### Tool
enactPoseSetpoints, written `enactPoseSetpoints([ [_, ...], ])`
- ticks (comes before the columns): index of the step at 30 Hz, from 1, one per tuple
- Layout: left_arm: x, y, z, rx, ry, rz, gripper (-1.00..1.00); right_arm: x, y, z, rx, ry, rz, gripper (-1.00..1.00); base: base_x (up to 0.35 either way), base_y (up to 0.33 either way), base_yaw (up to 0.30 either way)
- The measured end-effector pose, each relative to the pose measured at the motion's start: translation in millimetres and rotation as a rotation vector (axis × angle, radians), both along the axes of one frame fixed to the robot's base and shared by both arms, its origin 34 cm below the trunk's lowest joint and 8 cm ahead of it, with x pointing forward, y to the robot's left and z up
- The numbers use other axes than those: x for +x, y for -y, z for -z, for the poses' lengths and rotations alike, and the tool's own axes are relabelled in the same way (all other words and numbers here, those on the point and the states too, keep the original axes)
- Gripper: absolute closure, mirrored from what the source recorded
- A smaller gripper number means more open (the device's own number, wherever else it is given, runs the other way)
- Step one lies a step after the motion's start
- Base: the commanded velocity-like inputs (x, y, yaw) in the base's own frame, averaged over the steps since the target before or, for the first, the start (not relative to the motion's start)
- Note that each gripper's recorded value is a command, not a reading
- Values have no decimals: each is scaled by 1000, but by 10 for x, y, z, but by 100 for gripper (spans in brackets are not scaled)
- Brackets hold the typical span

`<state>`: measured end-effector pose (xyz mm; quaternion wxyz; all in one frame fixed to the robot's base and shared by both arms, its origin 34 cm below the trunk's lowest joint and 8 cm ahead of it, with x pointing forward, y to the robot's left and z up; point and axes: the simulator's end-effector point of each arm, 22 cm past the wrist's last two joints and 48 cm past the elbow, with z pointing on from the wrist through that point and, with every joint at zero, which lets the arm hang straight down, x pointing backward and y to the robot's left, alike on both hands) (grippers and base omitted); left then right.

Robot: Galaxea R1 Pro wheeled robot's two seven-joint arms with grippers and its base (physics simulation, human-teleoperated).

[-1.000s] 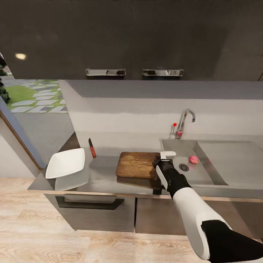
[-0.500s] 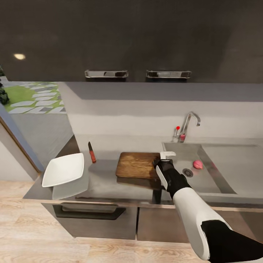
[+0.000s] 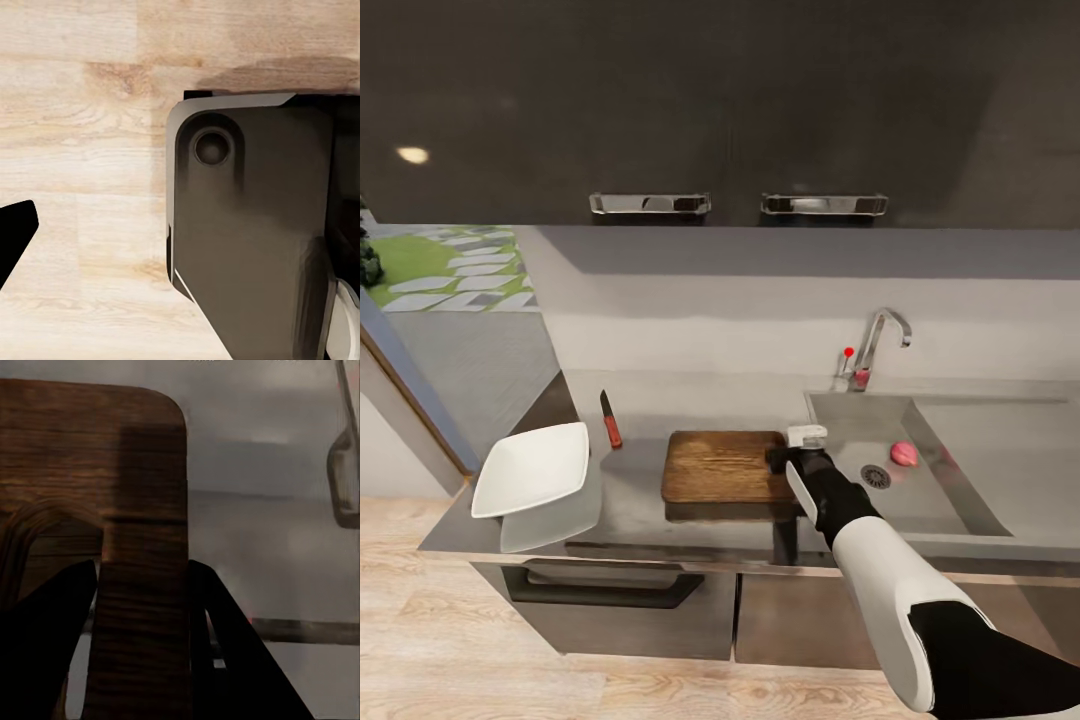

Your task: In the kitchen, take the Vidalia onion out of the sink, dice it on the chopping board with the paring knife, put the diced onion into the bowl on the countertop, then place both the paring knife and the chopping board into the sink.

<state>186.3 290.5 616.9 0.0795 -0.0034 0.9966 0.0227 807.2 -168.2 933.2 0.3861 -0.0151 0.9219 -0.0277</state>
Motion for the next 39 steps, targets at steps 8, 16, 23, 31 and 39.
enactPoseSetpoints([
  [8, 0, 0, 0, 0, 0, 0, -100, 7, 42, 9, 2, -1, -12, 100, 0, 0, 0],
  [16, 1, 0, 0, 0, 0, 0, -100, 1, 59, 21, -1, -4, -9, 100, 0, 0, 0],
  [23, 5, 0, 0, 0, 1, 0, -100, -18, 62, 54, -4, -12, -9, 100, 0, 0, 0],
  [31, 7, 0, 0, 0, 1, 0, -100, -21, 62, 58, -4, -13, -9, 100, 0, 0, 0],
  [39, 7, 0, 0, 0, 1, 0, -100, -21, 60, 60, -5, -13, -9, -100, 0, 0, 0],
])
